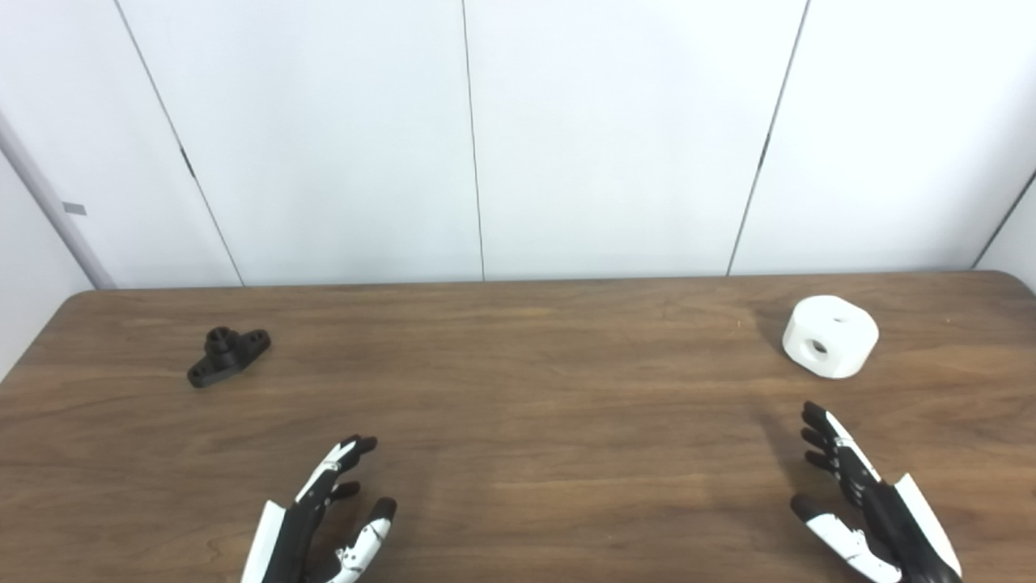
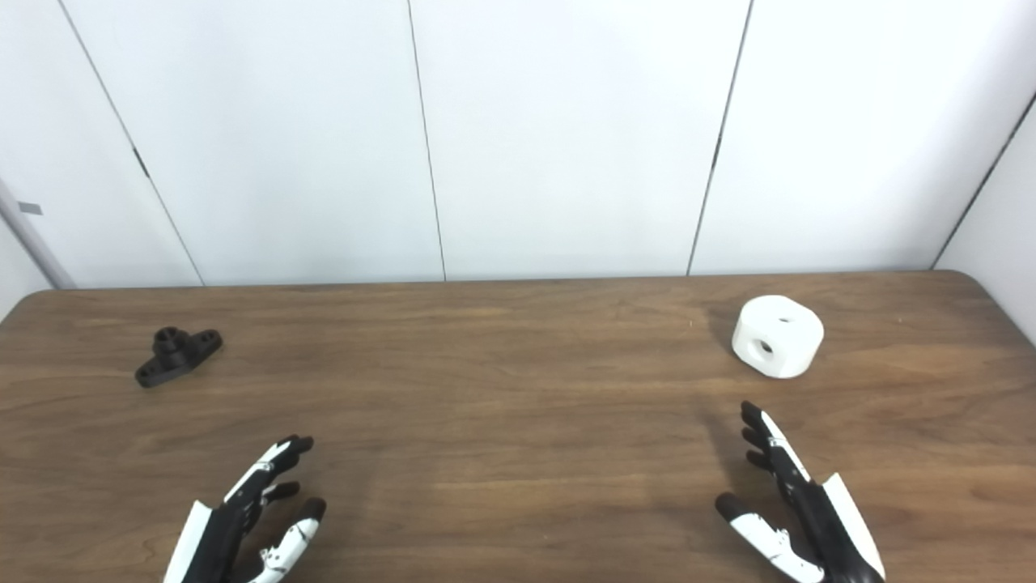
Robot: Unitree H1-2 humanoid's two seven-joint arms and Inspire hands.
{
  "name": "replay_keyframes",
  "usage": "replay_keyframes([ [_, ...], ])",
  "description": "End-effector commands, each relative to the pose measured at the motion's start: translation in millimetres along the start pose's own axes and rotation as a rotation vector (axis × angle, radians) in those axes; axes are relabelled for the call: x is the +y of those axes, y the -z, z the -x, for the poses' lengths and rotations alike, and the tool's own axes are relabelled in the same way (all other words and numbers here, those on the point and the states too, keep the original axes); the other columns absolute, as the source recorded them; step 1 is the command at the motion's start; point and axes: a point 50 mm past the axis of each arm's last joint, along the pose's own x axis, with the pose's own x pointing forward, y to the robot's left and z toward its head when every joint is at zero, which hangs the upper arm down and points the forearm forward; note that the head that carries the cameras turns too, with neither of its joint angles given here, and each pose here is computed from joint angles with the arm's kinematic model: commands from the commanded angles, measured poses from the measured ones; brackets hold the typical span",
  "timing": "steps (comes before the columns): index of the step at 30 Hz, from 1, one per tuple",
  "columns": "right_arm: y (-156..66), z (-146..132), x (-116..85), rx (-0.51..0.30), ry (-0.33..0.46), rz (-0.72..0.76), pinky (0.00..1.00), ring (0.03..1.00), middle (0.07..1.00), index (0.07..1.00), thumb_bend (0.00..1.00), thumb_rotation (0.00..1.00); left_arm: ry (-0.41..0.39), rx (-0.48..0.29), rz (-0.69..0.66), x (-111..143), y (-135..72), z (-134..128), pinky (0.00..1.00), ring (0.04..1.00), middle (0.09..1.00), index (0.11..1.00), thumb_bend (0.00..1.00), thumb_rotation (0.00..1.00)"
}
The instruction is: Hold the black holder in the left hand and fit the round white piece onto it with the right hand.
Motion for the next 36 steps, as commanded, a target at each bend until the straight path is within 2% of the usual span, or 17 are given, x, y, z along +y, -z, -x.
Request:
replay_keyframes([
  [1,10.3,8.7,11.0,0.045,-0.018,-0.032,0.87,0.934,0.961,0.963,0.59,0.78,-0.009,0.002,-0.020,4.0,1.3,0.4,0.83,0.908,0.938,0.862,0.34,0.38],
  [6,10.4,9.9,11.1,0.039,-0.017,-0.031,0.88,0.938,0.962,0.961,0.57,0.77,-0.007,0.013,-0.008,4.0,0.7,2.2,0.85,0.923,0.950,0.869,0.34,0.36],
  [17,10.4,9.7,10.8,0.045,-0.016,-0.036,0.88,0.938,0.964,0.965,0.60,0.78,-0.014,0.008,-0.015,3.4,-0.3,1.8,0.84,0.915,0.945,0.867,0.34,0.33],
  [20,12.2,10.2,9.0,0.051,-0.014,-0.032,0.88,0.938,0.961,0.964,0.61,0.79,-0.025,-0.001,-0.022,2.9,-3.4,1.6,0.87,0.933,0.957,0.860,0.37,0.38],
  [23,14.4,10.7,6.2,0.059,-0.012,-0.042,0.91,0.945,0.963,0.967,0.62,0.79,-0.060,-0.029,-0.046,3.0,-6.2,-0.4,0.86,0.923,0.959,0.838,0.42,0.37],
  [26,17.0,11.2,2.7,0.069,-0.015,-0.047,0.92,0.953,0.969,0.972,0.63,0.80,-0.102,-0.039,-0.041,5.2,-10.2,-2.2,0.89,0.945,0.973,0.833,0.46,0.38],
  [32,24.0,11.0,-4.4,0.074,-0.026,-0.057,0.95,0.970,0.981,0.983,0.61,0.82,-0.208,-0.059,-0.101,15.5,-17.3,-7.7,0.92,0.966,0.983,0.817,0.52,0.40],
  [33,24.9,11.1,-5.5,0.074,-0.028,-0.059,0.96,0.977,0.988,0.990,0.59,0.82,-0.228,-0.058,-0.112,19.3,-20.2,-9.1,0.90,0.958,0.976,0.806,0.54,0.40],
  [35,26.0,11.2,-7.6,0.072,-0.031,-0.063,0.97,0.985,0.993,0.997,0.58,0.83,-0.262,-0.068,-0.123,28.8,-26.4,-13.0,0.92,0.971,0.984,0.802,0.55,0.38],
  [36,26.7,11.1,-8.6,0.071,-0.032,-0.066,0.98,0.992,0.997,0.999,0.56,0.84,-0.277,-0.074,-0.119,33.2,-29.4,-15.1,0.93,0.972,0.982,0.791,0.59,0.33],
])
